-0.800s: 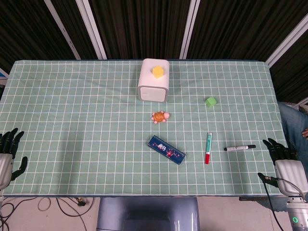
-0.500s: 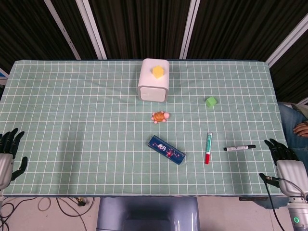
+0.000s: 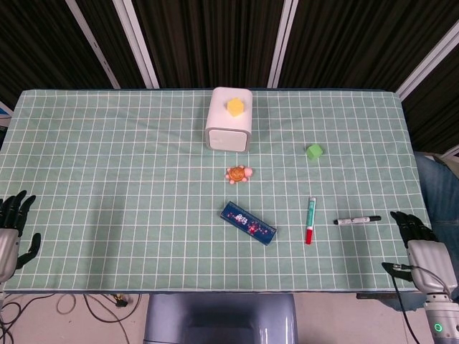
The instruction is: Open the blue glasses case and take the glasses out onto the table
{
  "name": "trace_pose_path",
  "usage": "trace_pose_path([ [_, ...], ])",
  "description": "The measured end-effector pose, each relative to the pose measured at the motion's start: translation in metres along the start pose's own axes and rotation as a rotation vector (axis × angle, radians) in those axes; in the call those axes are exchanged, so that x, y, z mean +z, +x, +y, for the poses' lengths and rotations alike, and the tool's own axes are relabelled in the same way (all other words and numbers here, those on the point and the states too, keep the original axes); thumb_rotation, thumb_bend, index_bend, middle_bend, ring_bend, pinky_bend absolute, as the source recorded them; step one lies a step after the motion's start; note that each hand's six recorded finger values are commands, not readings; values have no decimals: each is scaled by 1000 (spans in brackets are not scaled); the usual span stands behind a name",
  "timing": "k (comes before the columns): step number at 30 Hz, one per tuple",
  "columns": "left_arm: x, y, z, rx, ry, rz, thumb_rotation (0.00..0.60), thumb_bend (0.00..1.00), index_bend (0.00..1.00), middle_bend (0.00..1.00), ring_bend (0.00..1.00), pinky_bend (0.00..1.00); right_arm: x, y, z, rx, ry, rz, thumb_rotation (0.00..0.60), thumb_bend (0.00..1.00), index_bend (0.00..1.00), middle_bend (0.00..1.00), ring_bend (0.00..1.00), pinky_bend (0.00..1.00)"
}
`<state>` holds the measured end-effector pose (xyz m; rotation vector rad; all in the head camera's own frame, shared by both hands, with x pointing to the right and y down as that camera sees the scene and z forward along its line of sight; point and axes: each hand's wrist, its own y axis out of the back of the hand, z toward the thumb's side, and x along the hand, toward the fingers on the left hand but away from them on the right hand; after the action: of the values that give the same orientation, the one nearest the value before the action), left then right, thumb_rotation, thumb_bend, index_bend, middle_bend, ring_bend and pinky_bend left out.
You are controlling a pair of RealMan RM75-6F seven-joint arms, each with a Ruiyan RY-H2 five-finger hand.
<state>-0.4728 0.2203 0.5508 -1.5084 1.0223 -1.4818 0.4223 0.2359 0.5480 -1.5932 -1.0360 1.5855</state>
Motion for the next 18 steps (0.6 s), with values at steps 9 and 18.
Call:
trace_pose_path([
  [9,-1,1,-3,-18,-4,18,600,459,27,0,0,0,19,-11,-13,103,-73,41,600,106,92,123,93,221],
  [18,-2,0,-3,-25,-16,31,600,459,28,0,0,0,74,-51,-30,230,-10,123,600,76,93,124,85,206],
])
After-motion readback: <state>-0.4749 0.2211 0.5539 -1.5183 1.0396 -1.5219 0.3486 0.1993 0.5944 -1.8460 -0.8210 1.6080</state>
